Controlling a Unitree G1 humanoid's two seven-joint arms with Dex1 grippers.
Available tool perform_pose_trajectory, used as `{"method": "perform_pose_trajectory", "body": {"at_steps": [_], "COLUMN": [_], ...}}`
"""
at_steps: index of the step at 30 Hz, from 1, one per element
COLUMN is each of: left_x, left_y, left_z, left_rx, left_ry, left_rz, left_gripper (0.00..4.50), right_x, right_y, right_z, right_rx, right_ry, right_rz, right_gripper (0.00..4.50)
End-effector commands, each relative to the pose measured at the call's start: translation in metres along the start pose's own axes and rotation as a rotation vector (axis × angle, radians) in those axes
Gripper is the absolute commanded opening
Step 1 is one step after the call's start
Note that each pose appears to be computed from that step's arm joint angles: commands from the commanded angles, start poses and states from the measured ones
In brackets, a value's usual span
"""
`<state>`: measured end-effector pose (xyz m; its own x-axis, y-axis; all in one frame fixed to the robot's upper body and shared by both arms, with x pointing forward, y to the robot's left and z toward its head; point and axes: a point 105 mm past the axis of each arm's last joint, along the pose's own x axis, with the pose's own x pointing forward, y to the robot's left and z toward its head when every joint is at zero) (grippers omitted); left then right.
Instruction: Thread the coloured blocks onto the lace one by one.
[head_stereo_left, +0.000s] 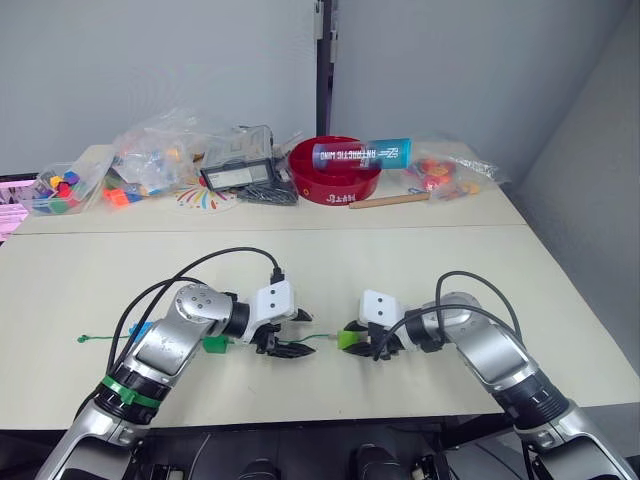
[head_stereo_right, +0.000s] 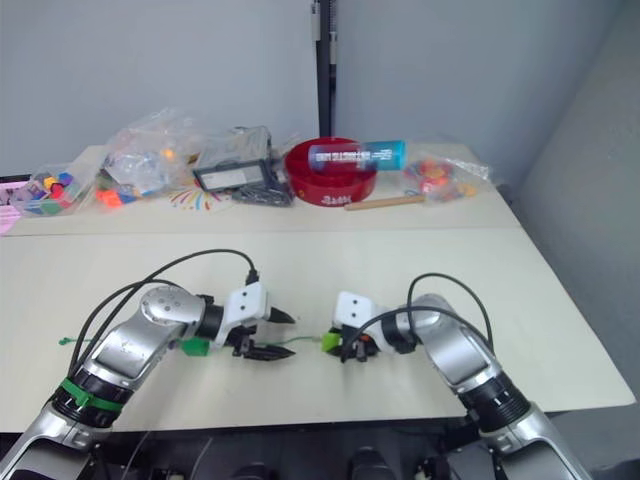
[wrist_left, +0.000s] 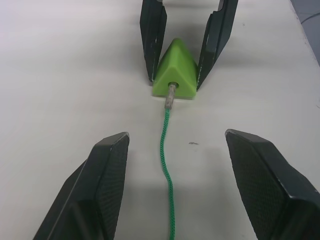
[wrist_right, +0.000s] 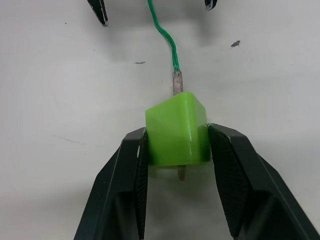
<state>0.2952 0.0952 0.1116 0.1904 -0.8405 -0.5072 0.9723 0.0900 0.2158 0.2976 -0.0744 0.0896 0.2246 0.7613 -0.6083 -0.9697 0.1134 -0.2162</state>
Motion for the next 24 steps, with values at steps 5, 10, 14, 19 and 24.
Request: {"method": "perform_pose_trajectory", "body": {"at_steps": [5, 10, 14, 19, 24], "left_x": [0.008, 0.013, 0.019, 0.024, 0.026], "left_y": [0.001, -0.001, 0.0, 0.003, 0.001], "left_z": [-0.004, -0.018, -0.026, -0.011, 0.001], "left_rx": [0.017, -0.012, -0.007, 0.017, 0.049], "left_ry": [-0.007, 0.027, 0.043, -0.004, -0.029], "left_rz": [0.01, 0.007, 0.019, 0.036, 0.022], "left_gripper": [2.98, 1.45, 0.12, 0.05, 0.05], "right_x": [0.008, 0.008, 0.008, 0.007, 0.008], "right_y": [0.011, 0.012, 0.012, 0.013, 0.013], "right_z": [-0.007, -0.006, -0.007, -0.007, -0.007], "right_rx": [0.021, 0.021, 0.02, 0.021, 0.024], "right_ry": [0.028, 0.031, 0.035, 0.041, 0.049], "right_rz": [0.037, 0.036, 0.031, 0.031, 0.031], "right_gripper": [1.36, 1.36, 1.36, 1.36, 1.36]}}
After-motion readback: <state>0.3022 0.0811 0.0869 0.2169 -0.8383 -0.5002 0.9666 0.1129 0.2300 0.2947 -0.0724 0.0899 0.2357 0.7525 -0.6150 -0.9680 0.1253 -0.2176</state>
